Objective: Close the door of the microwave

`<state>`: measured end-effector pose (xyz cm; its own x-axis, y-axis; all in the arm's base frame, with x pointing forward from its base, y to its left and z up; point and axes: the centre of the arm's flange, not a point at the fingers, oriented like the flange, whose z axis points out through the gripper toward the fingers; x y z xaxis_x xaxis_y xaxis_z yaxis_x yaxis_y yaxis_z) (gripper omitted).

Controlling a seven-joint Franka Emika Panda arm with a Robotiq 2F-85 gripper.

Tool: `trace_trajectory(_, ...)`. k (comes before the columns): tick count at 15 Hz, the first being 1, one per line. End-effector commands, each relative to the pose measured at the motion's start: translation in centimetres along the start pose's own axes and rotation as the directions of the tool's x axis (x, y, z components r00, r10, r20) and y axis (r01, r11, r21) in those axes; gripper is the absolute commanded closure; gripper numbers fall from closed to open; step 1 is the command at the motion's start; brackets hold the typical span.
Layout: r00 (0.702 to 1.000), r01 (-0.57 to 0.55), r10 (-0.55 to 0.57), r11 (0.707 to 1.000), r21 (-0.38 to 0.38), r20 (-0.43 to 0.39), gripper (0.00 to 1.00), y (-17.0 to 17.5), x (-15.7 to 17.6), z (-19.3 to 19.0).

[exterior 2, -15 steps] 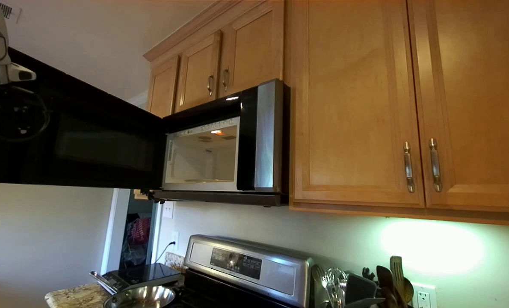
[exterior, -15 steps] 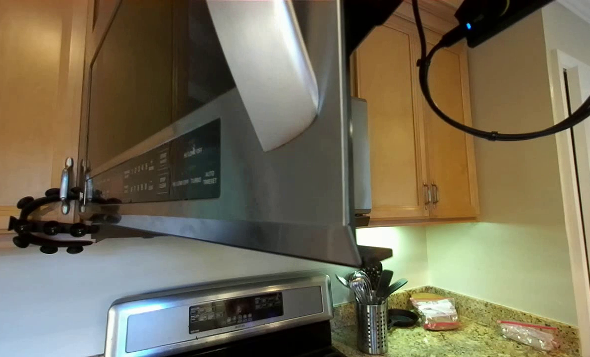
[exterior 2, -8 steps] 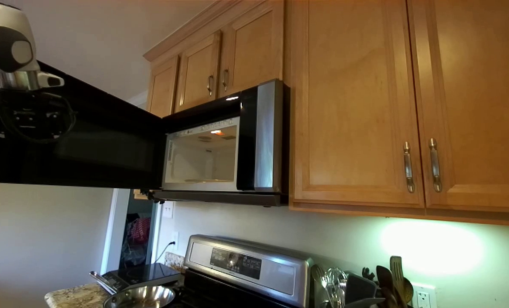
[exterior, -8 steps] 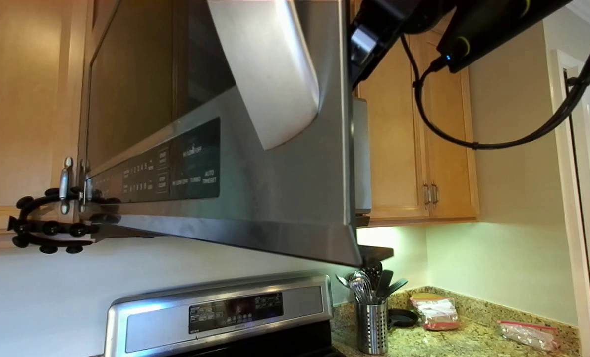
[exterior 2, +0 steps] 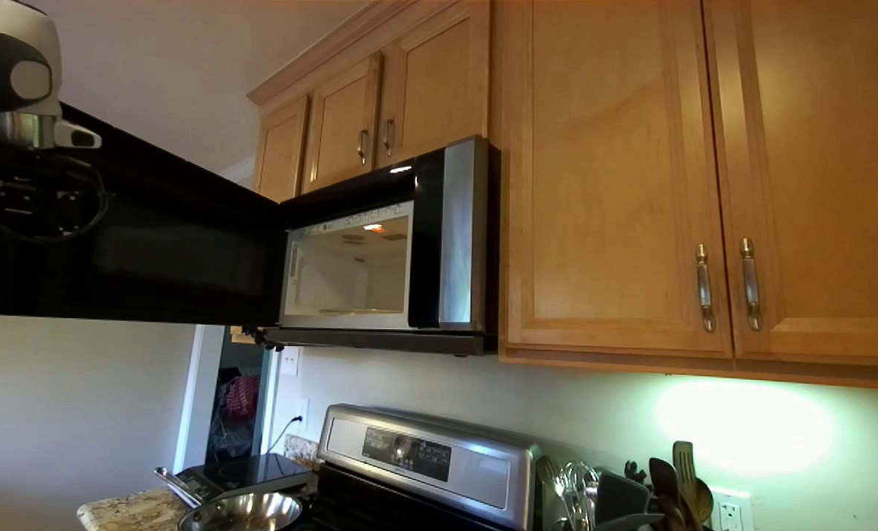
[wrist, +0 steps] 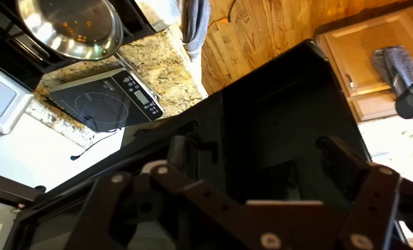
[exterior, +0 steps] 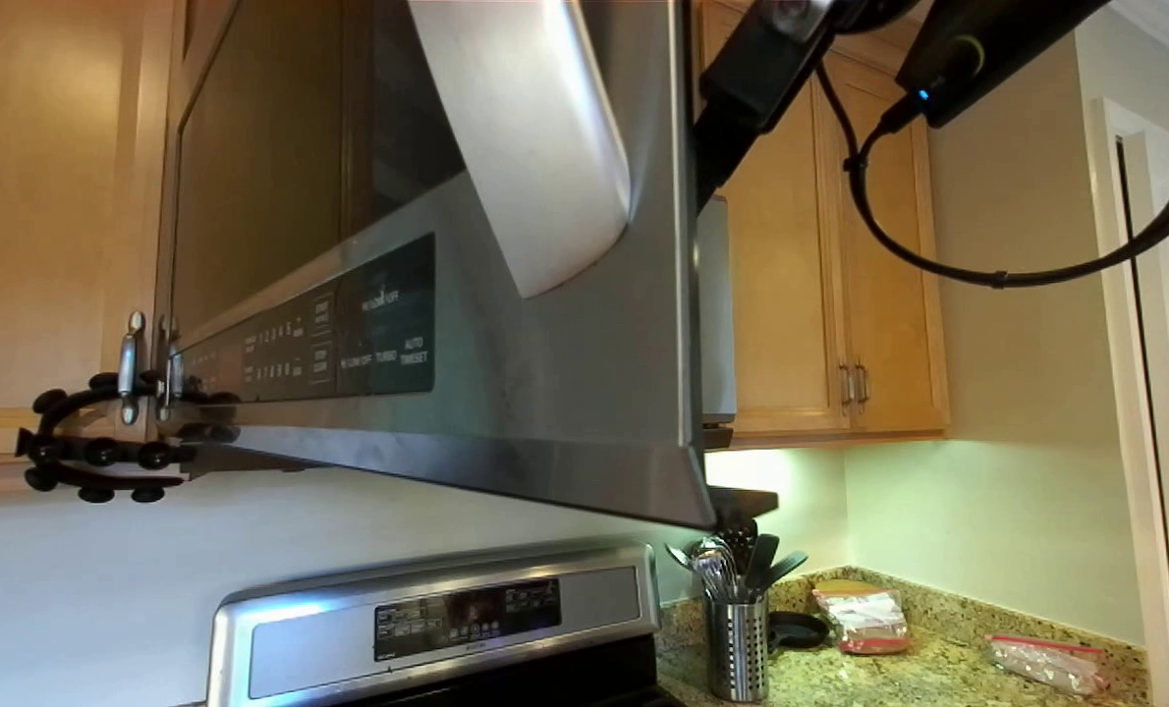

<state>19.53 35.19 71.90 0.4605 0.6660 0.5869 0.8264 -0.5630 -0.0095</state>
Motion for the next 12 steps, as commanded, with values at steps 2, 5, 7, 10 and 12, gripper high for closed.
trace_trajectory(2,0.998,0.056,-0.053,0.991,0.124,-0.027,0.00,-1.2,0.1,-1.4)
trace_trajectory(5,0.995,0.094,-0.088,0.977,0.193,-0.040,0.00,-2.2,0.2,-1.2)
trace_trajectory(7,0.993,0.116,-0.108,0.966,0.229,-0.047,0.00,-2.9,0.2,-1.2)
trace_trajectory(10,0.990,0.142,-0.132,0.955,0.261,-0.055,0.00,-4.0,0.3,-0.7)
trace_trajectory(12,0.989,0.149,-0.143,0.961,0.235,-0.039,0.00,-4.3,0.5,-0.2)
